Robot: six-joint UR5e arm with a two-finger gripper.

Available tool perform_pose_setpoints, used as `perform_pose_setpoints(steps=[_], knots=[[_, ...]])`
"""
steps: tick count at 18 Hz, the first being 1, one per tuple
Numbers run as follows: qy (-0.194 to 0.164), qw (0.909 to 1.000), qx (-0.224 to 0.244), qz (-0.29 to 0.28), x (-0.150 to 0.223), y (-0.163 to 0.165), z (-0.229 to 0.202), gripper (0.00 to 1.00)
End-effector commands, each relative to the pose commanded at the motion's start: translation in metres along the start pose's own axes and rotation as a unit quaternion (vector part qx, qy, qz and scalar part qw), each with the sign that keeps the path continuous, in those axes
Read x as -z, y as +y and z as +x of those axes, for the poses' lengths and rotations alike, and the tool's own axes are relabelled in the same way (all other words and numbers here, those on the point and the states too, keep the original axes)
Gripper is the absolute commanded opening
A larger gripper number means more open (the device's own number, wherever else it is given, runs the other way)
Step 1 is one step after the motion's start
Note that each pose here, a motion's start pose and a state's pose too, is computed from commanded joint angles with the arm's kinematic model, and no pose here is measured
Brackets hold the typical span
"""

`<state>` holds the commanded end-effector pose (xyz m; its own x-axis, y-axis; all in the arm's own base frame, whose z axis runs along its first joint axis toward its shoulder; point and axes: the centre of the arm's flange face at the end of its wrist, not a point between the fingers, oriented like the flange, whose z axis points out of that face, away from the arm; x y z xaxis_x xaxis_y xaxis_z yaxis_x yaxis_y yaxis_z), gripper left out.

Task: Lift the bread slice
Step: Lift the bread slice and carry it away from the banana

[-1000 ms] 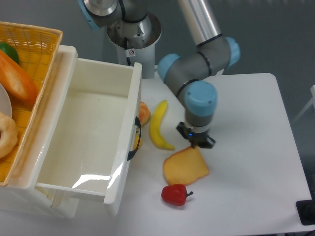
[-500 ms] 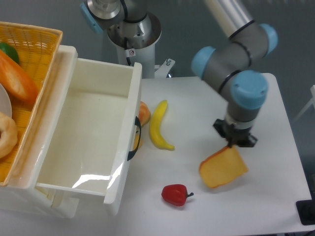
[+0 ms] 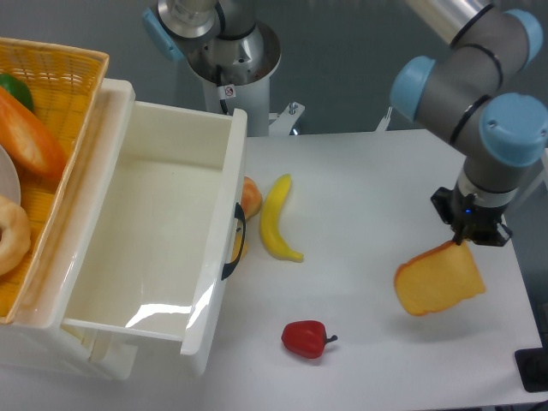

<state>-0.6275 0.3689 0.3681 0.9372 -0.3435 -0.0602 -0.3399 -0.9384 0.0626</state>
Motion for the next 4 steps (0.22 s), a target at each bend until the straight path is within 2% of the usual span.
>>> perform_pose_setpoints(steps=[4], knots=[[0.001,1.0,-0.002,0.005,0.0052,0.0026,0.0008,0.0]])
